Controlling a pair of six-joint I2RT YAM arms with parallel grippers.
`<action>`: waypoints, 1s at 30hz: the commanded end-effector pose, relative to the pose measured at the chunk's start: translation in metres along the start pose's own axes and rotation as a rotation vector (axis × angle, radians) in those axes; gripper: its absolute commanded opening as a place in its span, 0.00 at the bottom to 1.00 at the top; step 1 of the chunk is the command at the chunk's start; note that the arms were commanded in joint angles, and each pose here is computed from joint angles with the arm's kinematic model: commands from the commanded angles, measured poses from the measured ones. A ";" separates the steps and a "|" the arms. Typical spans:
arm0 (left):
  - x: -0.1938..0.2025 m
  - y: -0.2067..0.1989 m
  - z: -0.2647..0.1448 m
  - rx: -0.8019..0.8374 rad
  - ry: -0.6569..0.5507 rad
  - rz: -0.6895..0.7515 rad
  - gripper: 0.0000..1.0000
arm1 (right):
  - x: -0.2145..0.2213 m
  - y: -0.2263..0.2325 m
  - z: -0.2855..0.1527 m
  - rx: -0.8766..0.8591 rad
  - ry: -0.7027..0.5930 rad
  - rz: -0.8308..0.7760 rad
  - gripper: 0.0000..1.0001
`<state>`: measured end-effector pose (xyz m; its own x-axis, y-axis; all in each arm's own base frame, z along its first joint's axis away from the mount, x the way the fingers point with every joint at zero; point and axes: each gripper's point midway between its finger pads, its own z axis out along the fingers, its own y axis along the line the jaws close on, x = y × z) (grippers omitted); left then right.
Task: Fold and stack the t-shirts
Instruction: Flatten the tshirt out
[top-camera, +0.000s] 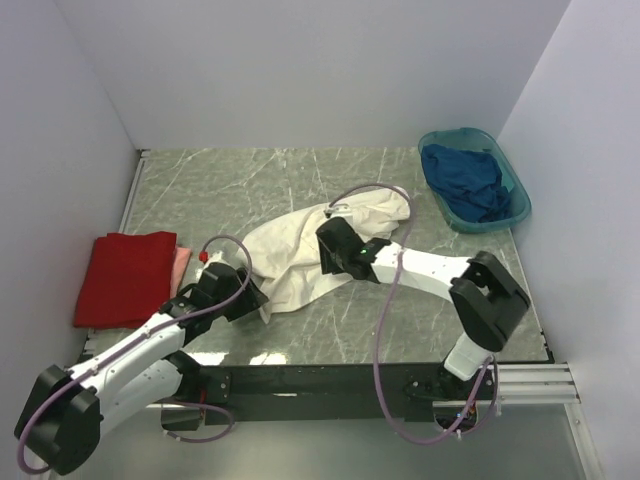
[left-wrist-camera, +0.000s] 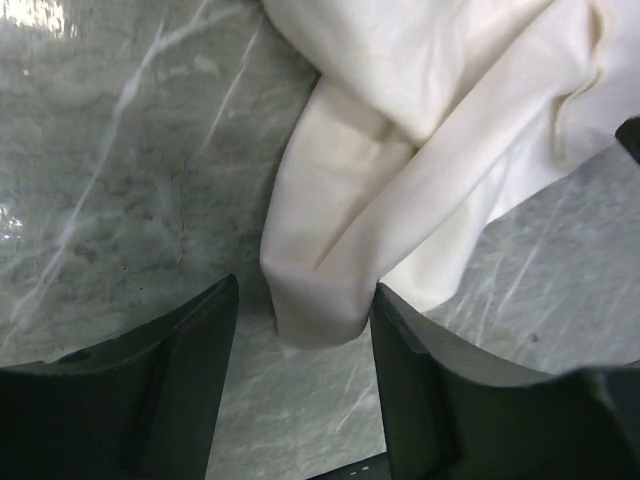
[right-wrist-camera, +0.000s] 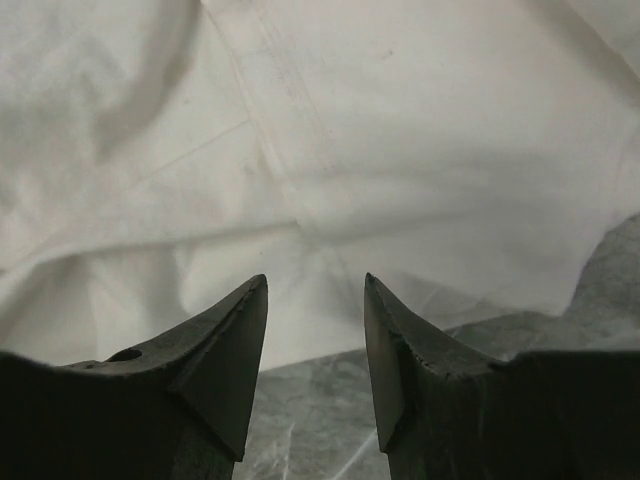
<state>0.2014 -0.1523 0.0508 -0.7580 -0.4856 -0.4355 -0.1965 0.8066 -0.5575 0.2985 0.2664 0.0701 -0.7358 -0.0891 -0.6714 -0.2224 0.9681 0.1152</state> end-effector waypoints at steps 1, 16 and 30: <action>-0.008 -0.006 0.004 -0.018 -0.042 0.011 0.58 | -0.009 -0.004 0.009 0.086 -0.022 -0.069 0.51; -0.052 -0.015 0.006 -0.171 -0.147 0.024 0.10 | 0.018 -0.011 0.038 0.150 0.076 -0.117 0.29; -0.126 -0.026 -0.028 -0.205 -0.260 0.042 0.09 | -0.029 -0.072 -0.028 0.187 -0.047 0.091 0.00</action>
<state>0.2762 -0.1164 0.1171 -0.6199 -0.5176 -0.5897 -0.3235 0.8533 -0.4089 0.3123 0.2110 0.0566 -0.7735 -0.0845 -0.6282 -0.0968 0.9952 -0.0147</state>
